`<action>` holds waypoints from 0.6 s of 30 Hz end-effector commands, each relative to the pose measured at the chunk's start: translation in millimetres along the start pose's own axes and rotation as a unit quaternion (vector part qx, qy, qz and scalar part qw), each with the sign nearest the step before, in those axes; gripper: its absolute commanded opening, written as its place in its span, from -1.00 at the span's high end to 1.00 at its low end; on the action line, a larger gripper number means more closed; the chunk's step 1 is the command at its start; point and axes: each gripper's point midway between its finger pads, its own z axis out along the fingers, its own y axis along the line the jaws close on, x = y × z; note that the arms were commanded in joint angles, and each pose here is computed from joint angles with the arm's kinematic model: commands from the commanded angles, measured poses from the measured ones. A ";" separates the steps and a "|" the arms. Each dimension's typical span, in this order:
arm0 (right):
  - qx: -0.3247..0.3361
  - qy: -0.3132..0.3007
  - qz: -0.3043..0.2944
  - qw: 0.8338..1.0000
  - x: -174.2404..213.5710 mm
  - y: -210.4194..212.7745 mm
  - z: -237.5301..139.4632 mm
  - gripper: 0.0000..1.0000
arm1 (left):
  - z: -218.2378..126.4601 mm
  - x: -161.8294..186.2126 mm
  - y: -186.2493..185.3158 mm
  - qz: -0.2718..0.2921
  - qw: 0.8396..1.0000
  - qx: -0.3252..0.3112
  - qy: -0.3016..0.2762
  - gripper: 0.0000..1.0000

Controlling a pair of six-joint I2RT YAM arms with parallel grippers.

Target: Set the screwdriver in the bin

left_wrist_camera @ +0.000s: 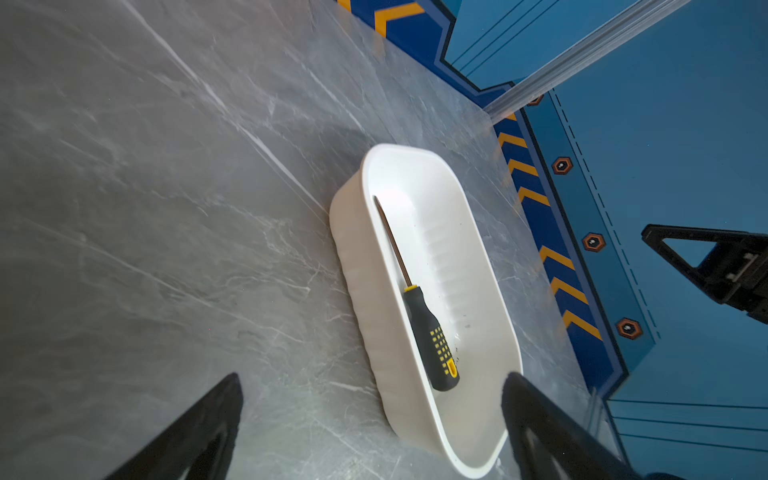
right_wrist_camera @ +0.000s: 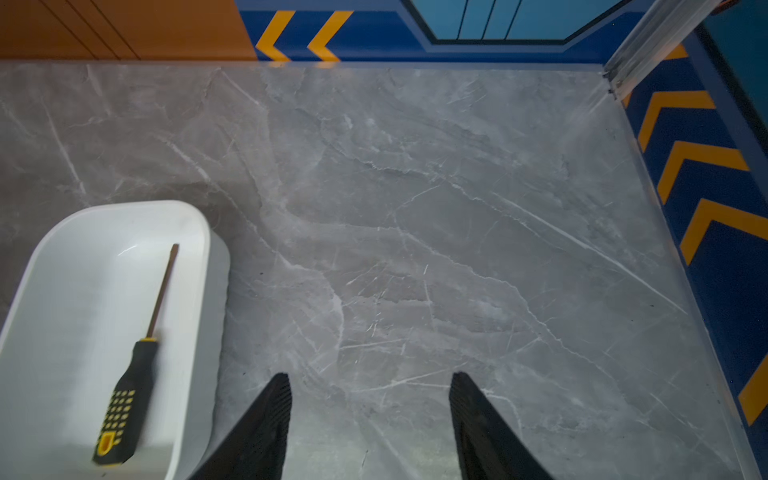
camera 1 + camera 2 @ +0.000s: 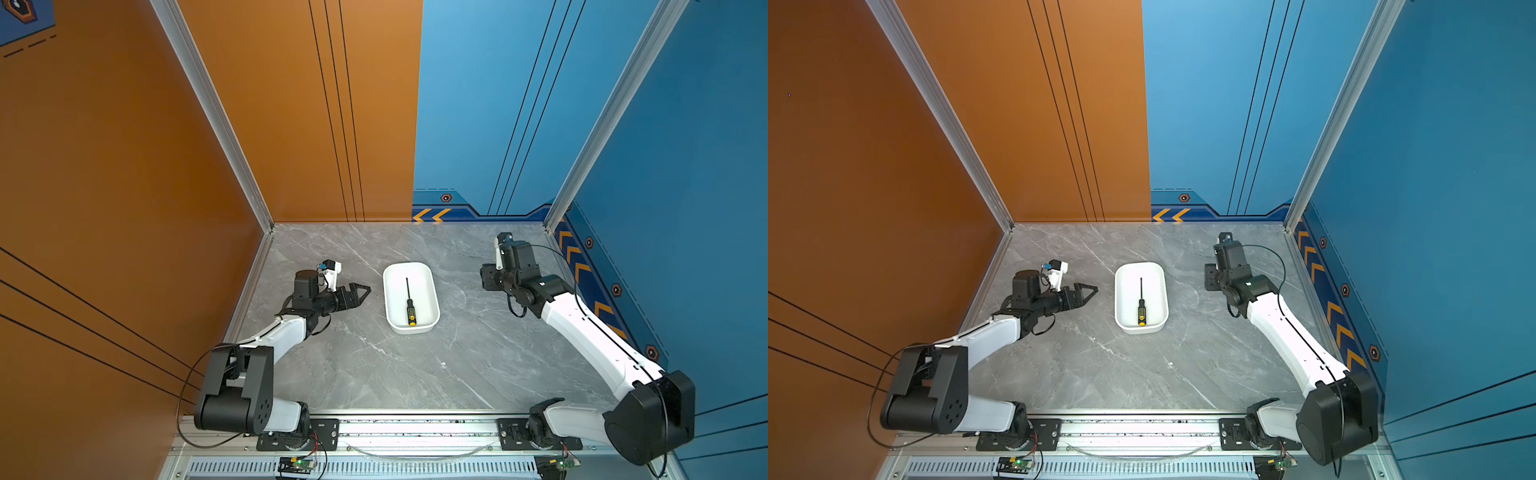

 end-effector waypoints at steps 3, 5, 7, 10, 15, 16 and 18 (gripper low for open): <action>0.012 -0.126 0.003 0.992 -2.9 -31.8 2.0 -0.41 | -37.2 -20.6 25.9 0.089 0.986 -0.128 -0.064 -0.96; 0.027 -0.148 0.015 0.989 3.3 -44.0 4.1 -0.47 | -49.5 -27.8 31.7 0.110 0.978 -0.156 -0.085 -0.96; 0.038 -0.155 0.024 0.987 11.0 -54.6 7.6 -0.48 | -60.6 -33.8 39.7 0.122 0.970 -0.183 -0.108 -0.96; 0.053 -0.149 0.031 0.987 24.4 -68.1 15.7 -0.48 | -73.8 -41.7 49.1 0.126 0.960 -0.202 -0.150 -0.96; 0.066 -0.164 0.047 0.983 41.6 -86.2 29.8 -0.49 | -89.9 -48.2 62.5 0.134 0.943 -0.230 -0.199 -0.96; 0.067 -0.166 0.052 0.983 44.4 -88.9 32.2 -0.49 | -92.3 -49.0 65.1 0.136 0.940 -0.237 -0.204 -0.96; 0.068 -0.170 0.061 0.981 49.3 -93.9 38.0 -0.49 | -95.9 -50.0 70.0 0.144 0.935 -0.248 -0.209 -0.96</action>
